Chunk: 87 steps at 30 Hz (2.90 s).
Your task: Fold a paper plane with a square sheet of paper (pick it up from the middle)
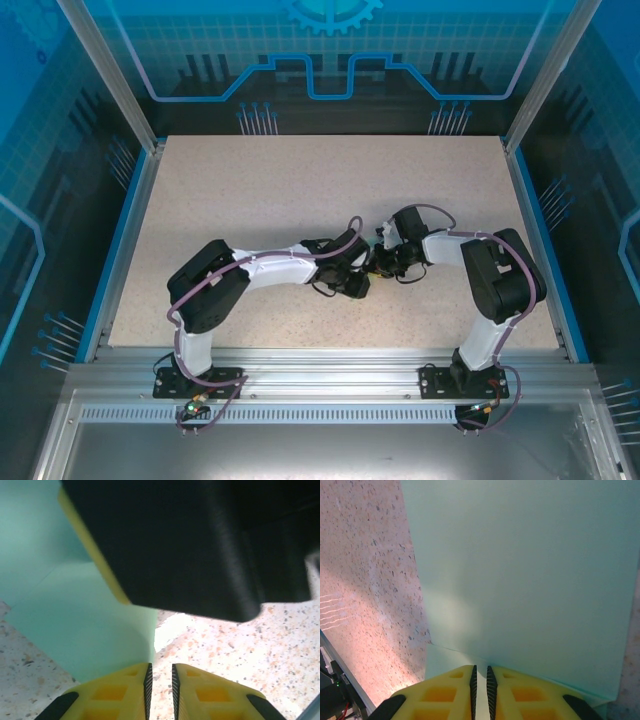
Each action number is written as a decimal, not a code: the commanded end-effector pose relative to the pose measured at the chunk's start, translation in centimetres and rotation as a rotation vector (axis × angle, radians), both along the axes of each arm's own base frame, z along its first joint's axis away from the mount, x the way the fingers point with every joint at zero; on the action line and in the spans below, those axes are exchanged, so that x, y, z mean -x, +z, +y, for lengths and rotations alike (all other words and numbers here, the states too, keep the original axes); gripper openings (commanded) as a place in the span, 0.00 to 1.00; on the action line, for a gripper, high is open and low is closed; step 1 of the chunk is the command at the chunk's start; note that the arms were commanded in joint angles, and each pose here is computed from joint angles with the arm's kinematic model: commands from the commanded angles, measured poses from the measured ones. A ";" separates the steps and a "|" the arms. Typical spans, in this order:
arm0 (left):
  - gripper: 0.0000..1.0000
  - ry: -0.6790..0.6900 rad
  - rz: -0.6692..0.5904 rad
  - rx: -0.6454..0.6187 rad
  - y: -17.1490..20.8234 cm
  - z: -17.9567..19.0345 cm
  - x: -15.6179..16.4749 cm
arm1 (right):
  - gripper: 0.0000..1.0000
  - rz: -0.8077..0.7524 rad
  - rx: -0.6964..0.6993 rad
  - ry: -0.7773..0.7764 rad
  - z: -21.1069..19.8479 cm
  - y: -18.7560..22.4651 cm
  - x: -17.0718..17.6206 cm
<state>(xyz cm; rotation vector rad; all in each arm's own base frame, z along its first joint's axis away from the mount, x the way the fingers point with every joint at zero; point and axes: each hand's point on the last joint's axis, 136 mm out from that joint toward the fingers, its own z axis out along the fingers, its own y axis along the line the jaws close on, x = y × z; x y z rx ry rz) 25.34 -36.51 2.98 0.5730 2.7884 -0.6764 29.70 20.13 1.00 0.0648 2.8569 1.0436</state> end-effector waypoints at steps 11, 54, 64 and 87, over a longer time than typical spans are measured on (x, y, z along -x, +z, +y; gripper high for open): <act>0.21 -0.003 0.069 -0.108 -4.4 2.5 1.8 | 0.18 0.092 0.126 -0.024 -1.9 -3.3 2.0; 0.20 0.259 0.134 0.270 1.5 -0.5 0.2 | 0.17 0.097 0.113 -0.036 -1.7 -3.4 2.2; 0.19 0.303 0.199 0.105 -2.9 2.1 1.5 | 0.17 0.107 0.129 -0.039 -2.0 -3.7 2.3; 0.16 0.256 0.315 0.022 -3.2 6.5 6.9 | 0.18 0.113 0.124 -0.034 -1.8 -3.6 2.1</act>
